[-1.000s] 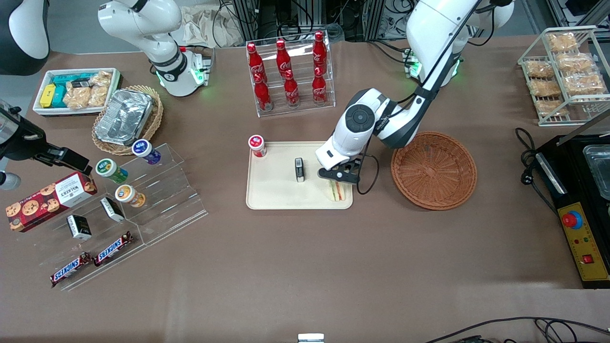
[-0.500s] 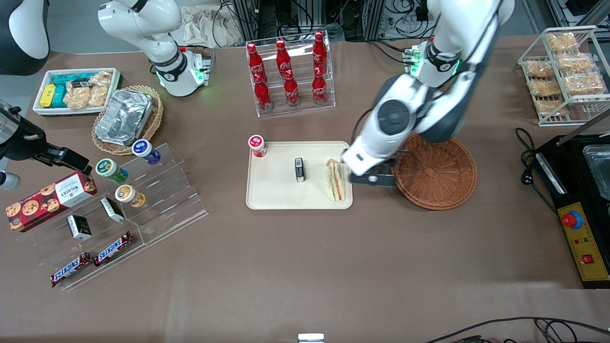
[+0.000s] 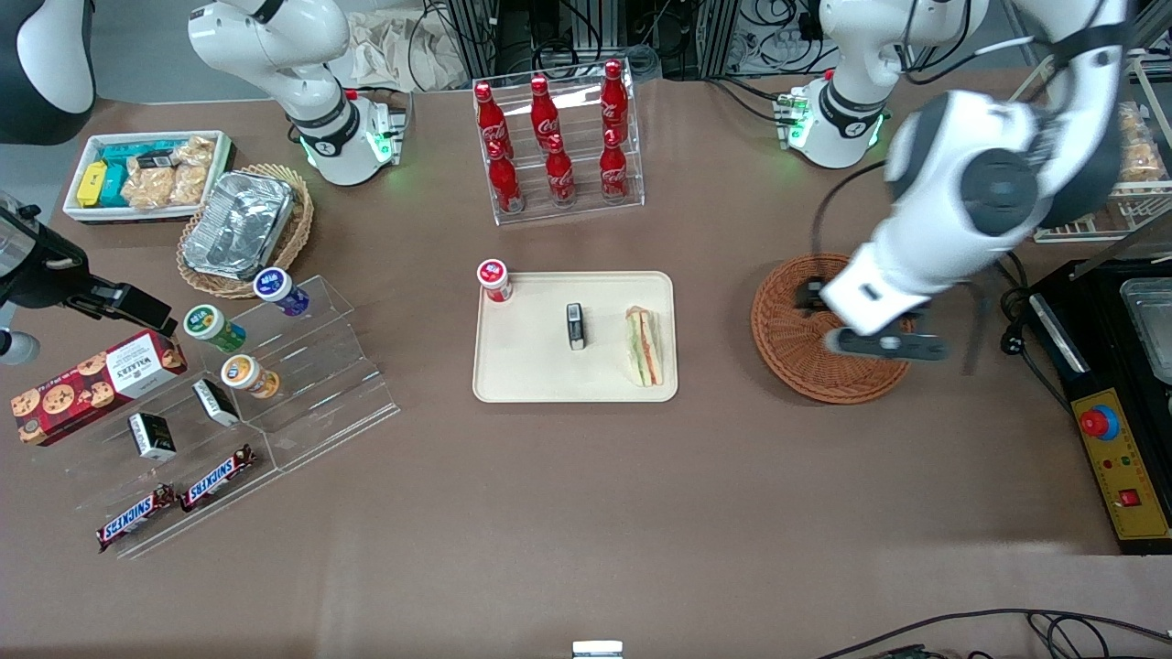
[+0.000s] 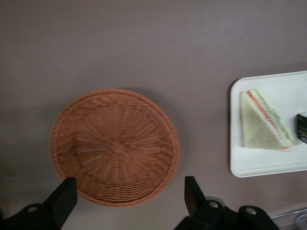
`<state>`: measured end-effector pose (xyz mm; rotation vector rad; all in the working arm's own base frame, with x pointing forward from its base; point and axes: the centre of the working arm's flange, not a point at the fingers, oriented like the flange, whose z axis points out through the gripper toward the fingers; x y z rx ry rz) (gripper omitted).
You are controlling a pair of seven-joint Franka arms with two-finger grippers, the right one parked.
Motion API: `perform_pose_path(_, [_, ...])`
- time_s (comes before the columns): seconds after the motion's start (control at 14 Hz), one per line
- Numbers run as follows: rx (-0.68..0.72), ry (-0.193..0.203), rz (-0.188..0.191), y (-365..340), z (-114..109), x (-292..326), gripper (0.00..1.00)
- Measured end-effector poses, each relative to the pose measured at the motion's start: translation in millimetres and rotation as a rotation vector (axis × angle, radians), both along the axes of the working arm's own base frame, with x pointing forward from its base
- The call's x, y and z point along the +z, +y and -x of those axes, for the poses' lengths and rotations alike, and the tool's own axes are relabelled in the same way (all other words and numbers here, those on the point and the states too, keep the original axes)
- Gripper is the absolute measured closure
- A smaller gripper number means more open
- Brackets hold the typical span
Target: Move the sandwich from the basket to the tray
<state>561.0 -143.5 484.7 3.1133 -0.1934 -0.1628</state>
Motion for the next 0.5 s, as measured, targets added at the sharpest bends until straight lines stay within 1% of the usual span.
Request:
perform_pose_path(0.21, [-0.028, -0.011, 0.011, 58.1, -8.3, 25.5, 0.0])
perform_pose_path(0.43, [-0.05, -0.05, 0.019, 86.6, -14.5, 48.1, 0.0])
perform_pose_path(0.5, [-0.055, -0.058, 0.012, 91.6, -15.7, 52.2, 0.0])
